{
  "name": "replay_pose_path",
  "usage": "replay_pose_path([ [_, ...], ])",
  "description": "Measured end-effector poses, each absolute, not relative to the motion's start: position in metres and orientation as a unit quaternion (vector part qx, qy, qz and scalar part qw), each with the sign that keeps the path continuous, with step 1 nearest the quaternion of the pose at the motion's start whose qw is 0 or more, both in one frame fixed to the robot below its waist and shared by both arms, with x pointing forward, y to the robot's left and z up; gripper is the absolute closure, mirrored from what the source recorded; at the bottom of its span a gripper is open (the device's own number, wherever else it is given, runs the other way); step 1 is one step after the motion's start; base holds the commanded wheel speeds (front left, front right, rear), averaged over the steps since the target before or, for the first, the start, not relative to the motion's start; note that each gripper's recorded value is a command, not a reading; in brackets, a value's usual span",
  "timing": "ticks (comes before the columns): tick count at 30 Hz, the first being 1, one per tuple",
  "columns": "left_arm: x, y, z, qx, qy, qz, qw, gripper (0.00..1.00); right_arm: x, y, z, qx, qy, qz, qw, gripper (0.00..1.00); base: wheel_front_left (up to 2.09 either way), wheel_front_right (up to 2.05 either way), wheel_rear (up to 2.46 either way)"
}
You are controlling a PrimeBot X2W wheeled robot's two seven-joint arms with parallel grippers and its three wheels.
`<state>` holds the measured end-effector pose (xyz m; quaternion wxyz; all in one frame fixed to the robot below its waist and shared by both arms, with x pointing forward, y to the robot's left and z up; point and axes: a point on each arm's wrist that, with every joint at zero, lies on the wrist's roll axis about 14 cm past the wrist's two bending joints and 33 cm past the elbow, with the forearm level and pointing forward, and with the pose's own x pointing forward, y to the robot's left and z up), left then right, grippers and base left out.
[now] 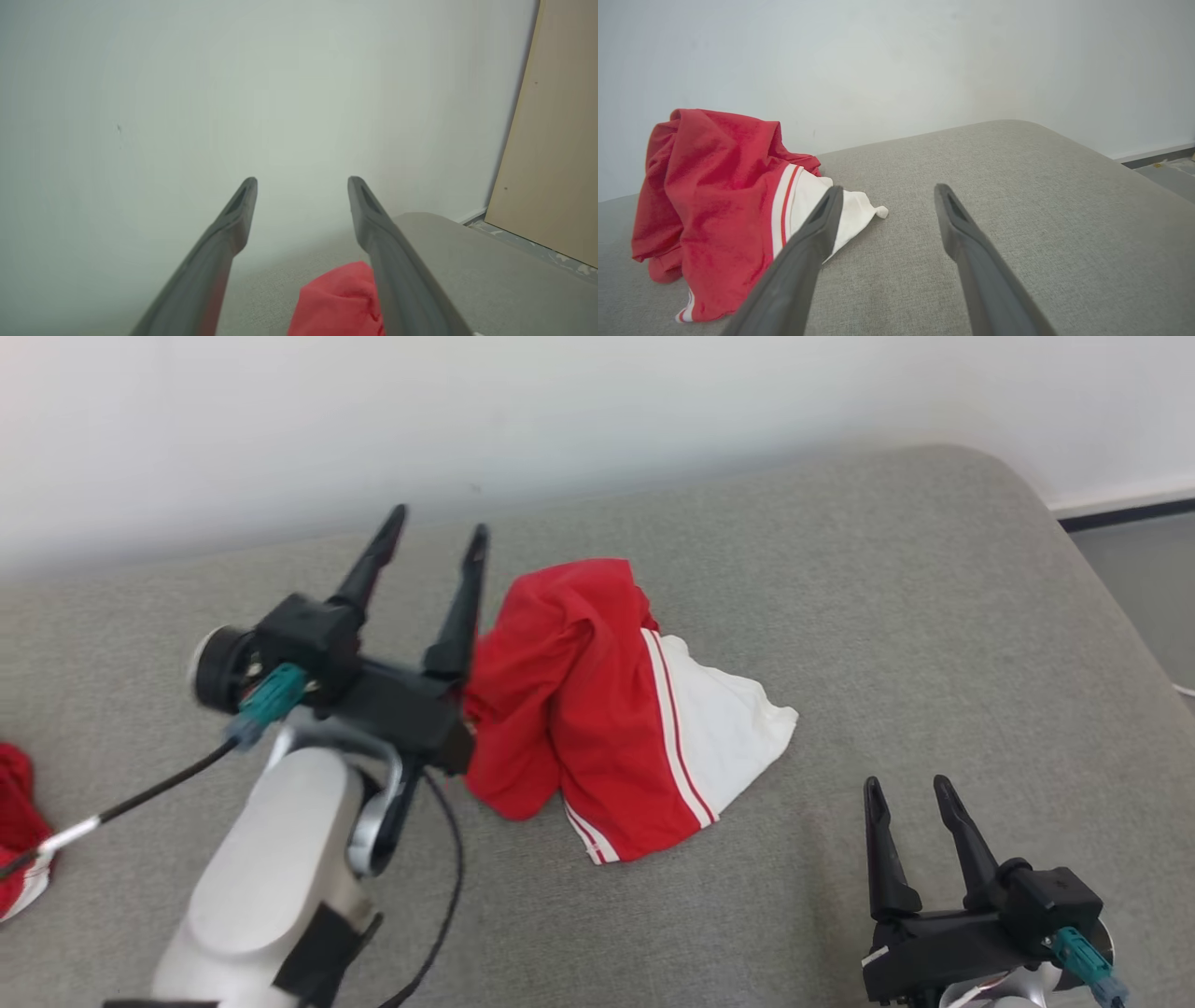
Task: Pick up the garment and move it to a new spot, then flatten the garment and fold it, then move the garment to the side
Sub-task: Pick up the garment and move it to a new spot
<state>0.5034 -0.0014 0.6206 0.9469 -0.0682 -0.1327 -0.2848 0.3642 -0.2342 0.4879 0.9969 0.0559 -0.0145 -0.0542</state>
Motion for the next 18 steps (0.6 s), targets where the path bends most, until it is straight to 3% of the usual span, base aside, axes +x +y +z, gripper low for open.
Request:
replay_pose_path([
  [18, 0.443, 0.160, 0.585, -0.026, -0.130, -0.075, 0.988, 0.00, 0.361, -0.215, 0.501, 0.052, -0.035, -0.023, 0.998, 0.00, 0.00, 0.00, 0.00],
])
